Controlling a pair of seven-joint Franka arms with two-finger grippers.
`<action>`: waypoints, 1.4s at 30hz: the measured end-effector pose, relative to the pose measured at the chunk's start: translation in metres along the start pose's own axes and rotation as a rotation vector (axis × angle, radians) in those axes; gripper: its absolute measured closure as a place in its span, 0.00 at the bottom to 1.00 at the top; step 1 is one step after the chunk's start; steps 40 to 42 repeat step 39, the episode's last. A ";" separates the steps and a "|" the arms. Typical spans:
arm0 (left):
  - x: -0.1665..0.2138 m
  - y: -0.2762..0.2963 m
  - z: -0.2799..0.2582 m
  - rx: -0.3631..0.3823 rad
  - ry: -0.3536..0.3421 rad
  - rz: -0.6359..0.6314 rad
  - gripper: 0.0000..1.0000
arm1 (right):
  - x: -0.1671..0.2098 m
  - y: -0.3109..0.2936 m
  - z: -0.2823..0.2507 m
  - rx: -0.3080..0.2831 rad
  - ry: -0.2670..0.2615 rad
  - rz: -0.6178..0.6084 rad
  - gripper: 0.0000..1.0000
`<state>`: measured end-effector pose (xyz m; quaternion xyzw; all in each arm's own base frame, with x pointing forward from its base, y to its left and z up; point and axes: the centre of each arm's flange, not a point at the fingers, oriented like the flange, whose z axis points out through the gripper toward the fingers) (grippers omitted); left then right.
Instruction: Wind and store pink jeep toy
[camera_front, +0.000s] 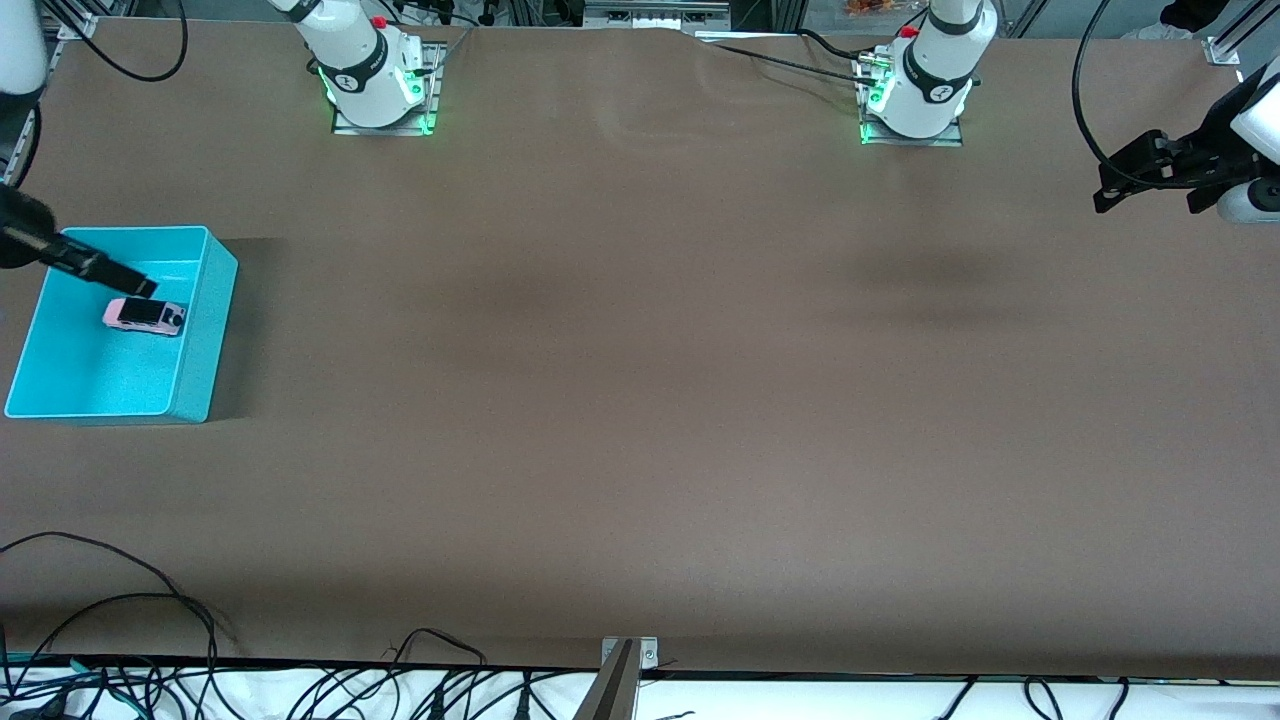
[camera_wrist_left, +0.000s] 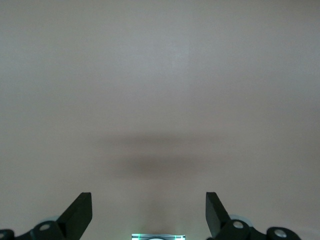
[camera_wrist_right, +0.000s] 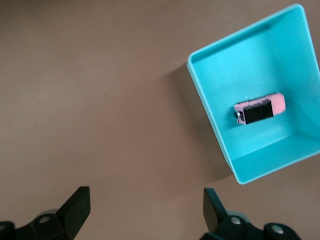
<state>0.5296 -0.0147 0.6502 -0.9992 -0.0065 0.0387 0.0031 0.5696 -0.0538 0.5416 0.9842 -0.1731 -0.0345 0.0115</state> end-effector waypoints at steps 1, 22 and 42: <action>0.000 0.000 0.000 0.000 0.000 0.000 0.00 | -0.005 -0.004 0.000 -0.002 0.004 -0.027 0.00; 0.000 0.000 0.000 0.000 0.000 0.000 0.00 | -0.044 -0.017 -0.043 0.010 0.000 -0.291 0.00; 0.000 0.000 0.000 0.000 -0.002 0.000 0.00 | -0.053 -0.025 -0.056 0.003 -0.026 -0.317 0.00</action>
